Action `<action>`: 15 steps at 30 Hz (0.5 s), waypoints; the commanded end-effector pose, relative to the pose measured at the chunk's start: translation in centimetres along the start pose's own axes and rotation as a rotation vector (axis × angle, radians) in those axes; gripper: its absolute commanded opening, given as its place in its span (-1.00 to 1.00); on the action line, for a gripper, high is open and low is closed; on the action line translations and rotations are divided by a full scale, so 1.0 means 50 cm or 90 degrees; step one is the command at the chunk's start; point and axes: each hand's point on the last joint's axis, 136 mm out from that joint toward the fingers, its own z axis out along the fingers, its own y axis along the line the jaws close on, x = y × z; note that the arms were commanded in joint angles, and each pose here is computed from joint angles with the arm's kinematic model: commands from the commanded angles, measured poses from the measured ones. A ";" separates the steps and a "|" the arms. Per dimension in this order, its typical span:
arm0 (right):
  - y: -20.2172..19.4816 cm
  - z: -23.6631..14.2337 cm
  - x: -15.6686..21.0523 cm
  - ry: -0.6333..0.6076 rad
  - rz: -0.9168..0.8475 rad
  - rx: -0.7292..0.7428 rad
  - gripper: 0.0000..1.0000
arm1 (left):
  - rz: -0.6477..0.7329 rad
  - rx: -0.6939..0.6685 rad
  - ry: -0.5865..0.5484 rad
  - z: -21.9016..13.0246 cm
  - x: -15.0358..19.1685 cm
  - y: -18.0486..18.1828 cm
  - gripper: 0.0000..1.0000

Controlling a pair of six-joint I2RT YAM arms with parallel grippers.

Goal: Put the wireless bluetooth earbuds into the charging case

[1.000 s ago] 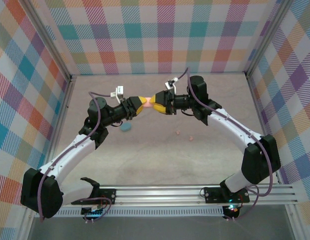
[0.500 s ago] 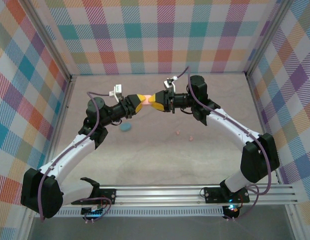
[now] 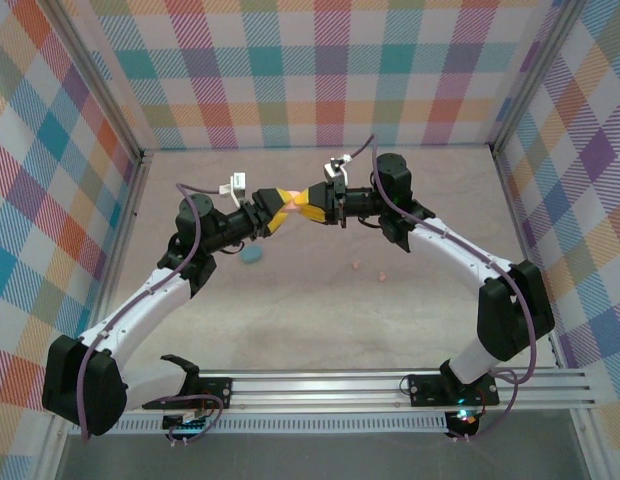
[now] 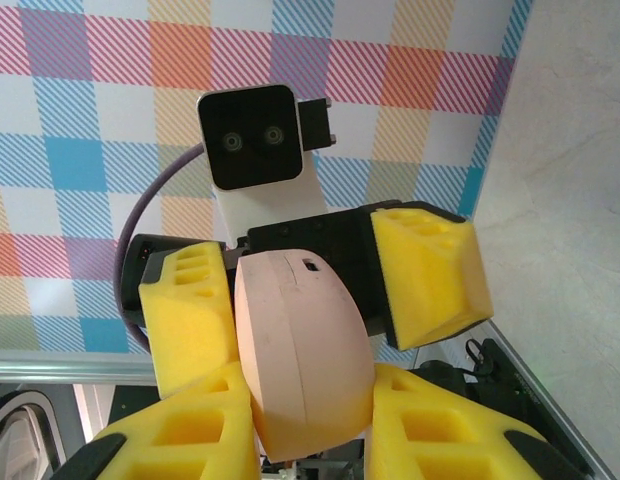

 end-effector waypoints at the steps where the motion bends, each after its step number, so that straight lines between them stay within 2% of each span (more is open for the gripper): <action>1: 0.035 -0.029 0.002 -0.007 -0.037 -0.018 -0.64 | 0.080 -0.030 -0.007 -0.020 0.000 -0.021 0.45; 4: 0.029 -0.059 -0.008 -0.021 -0.038 0.000 -0.64 | 0.217 -0.051 -0.043 -0.055 -0.008 -0.042 0.52; 8: 0.032 -0.085 -0.001 0.002 -0.053 0.018 -0.64 | 0.504 -0.002 -0.089 -0.109 0.014 -0.089 0.56; 10: 0.036 -0.090 0.010 0.026 -0.061 0.022 -0.64 | 0.607 0.019 -0.093 -0.126 0.036 -0.089 0.60; 15: 0.052 -0.102 0.049 0.077 -0.093 0.029 -0.63 | 0.740 0.079 0.027 -0.109 0.107 -0.090 0.54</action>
